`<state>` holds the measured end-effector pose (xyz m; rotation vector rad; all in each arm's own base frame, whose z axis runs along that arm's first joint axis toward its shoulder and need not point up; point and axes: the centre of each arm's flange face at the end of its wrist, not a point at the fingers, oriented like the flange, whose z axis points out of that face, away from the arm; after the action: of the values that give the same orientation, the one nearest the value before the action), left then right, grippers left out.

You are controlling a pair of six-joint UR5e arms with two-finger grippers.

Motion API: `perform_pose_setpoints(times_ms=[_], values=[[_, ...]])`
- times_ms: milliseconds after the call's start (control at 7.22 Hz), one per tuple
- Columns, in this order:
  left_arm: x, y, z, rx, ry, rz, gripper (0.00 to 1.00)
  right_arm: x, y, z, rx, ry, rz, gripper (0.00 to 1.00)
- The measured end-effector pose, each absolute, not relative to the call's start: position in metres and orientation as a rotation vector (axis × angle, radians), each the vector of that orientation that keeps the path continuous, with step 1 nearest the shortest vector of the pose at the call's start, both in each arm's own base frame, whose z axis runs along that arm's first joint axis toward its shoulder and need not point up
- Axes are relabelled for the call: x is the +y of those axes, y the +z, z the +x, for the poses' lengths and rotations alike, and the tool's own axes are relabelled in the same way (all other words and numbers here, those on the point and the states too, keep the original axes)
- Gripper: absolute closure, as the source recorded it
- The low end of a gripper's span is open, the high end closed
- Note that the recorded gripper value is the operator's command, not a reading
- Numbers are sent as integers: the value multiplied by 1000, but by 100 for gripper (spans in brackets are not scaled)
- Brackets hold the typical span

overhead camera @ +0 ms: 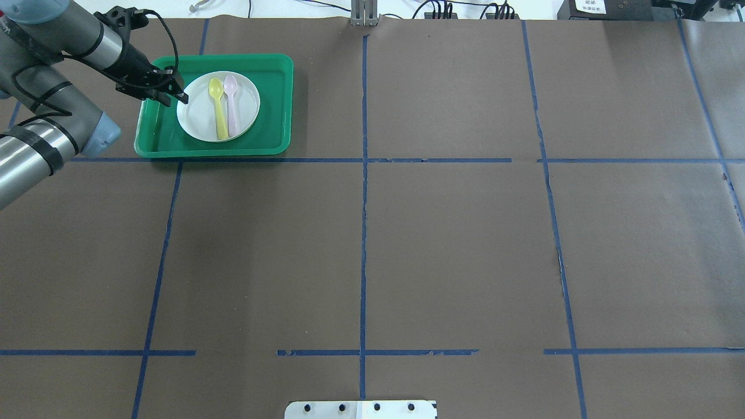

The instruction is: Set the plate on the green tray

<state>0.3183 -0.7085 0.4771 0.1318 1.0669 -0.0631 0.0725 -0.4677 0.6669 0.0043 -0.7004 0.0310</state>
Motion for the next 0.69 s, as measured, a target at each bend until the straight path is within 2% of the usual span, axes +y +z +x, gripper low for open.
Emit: perform_pose_setpoints(times_ms=[415, 692], values=[[-675, 451, 271, 999, -106, 36, 0, -468, 667, 73, -700, 31, 4, 0], [-633, 440, 187, 894, -45, 17, 0, -468, 667, 73, -700, 31, 4, 0]])
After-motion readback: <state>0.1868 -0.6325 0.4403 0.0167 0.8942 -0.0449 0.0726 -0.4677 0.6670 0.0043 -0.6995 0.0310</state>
